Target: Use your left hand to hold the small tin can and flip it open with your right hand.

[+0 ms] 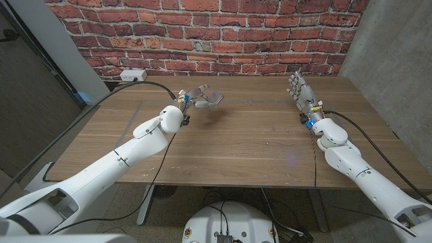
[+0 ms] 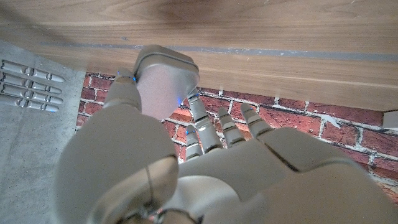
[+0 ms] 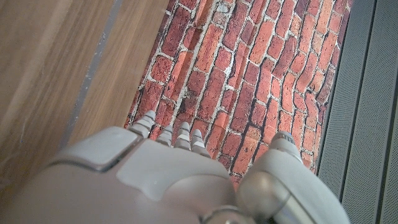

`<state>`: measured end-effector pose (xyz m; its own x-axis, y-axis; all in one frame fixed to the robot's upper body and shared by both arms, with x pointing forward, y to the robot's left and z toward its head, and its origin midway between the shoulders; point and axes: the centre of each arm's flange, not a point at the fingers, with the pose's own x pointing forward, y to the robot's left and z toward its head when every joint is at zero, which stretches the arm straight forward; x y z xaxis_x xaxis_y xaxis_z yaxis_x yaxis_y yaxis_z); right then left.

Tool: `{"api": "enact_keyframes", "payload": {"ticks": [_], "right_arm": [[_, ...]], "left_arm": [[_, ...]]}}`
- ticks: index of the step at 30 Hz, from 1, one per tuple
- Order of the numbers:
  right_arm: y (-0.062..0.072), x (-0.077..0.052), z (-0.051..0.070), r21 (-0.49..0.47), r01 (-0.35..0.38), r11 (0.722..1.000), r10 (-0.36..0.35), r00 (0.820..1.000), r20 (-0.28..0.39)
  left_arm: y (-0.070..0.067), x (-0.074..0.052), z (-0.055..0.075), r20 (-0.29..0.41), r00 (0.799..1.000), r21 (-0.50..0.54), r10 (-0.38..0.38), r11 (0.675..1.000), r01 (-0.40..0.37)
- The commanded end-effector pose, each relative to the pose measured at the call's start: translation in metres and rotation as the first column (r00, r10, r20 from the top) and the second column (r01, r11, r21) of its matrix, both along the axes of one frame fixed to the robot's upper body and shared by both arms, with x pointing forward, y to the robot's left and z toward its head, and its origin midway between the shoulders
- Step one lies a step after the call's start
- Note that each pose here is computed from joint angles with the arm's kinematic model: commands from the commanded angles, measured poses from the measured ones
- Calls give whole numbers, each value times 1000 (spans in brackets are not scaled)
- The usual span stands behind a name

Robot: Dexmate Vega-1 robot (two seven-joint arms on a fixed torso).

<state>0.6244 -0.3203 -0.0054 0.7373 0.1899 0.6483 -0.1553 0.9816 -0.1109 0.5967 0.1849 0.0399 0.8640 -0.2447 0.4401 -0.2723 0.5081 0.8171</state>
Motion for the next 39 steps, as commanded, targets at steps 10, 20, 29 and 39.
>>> {"api": "enact_keyframes", "payload": {"ticks": [10, 20, 29, 39], "right_arm": [[14, -13, -1, -121, 109, 987, -114, 993, -36], [13, -15, 1, -113, 116, 987, -120, 992, -33], [16, -21, 8, -140, 125, 982, -129, 992, -13], [28, -29, 12, -193, 116, 974, -126, 991, -40]], "left_arm": [[-12, 33, 16, -24, 963, -179, -268, 949, 260], [-13, 34, 20, 14, 944, -226, -330, 918, 325], [-17, 33, 22, 22, 916, -256, -401, 883, 393], [-22, 38, 19, 5, 877, -315, -481, 831, 458]]}}
